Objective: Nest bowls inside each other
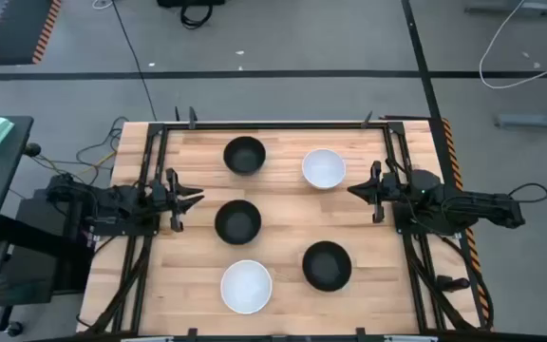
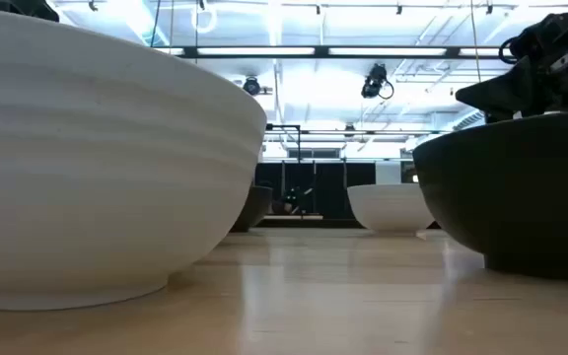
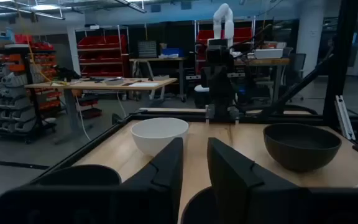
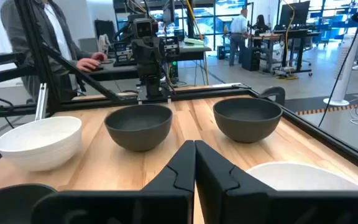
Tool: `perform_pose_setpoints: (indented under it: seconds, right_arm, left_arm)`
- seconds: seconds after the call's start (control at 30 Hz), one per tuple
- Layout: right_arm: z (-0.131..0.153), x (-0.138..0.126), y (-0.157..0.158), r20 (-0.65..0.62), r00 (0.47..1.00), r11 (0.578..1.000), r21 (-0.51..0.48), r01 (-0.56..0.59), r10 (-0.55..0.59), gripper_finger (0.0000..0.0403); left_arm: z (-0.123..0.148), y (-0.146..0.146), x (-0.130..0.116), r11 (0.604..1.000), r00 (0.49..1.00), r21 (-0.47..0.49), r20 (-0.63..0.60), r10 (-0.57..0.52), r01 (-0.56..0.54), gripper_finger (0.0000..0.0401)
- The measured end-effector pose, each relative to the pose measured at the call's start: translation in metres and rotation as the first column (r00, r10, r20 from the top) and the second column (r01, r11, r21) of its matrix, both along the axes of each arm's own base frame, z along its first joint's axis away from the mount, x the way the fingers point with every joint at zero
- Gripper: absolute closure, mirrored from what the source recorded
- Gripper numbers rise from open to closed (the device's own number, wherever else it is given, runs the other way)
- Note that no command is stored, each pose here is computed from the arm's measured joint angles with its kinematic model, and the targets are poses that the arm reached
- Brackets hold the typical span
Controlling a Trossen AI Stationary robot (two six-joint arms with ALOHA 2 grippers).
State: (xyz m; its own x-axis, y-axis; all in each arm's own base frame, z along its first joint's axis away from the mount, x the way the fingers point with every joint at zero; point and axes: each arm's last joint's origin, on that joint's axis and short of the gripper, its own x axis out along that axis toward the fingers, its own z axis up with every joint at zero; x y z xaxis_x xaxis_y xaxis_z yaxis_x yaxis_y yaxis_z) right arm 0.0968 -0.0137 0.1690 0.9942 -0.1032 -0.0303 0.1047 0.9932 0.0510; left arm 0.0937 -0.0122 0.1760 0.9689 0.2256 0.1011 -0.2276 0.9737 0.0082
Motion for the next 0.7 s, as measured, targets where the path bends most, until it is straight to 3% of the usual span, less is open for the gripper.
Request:
perform_pose_setpoints:
  seconds: [0.7]
  right_arm:
    - [0.0,0.0,0.0,0.0,1.0,1.0,0.0,0.0,0.0,0.0389]
  left_arm:
    - [-0.0001,0.0,0.0,1.0,1.0,0.0,-0.001,0.0,0.0,0.0315]
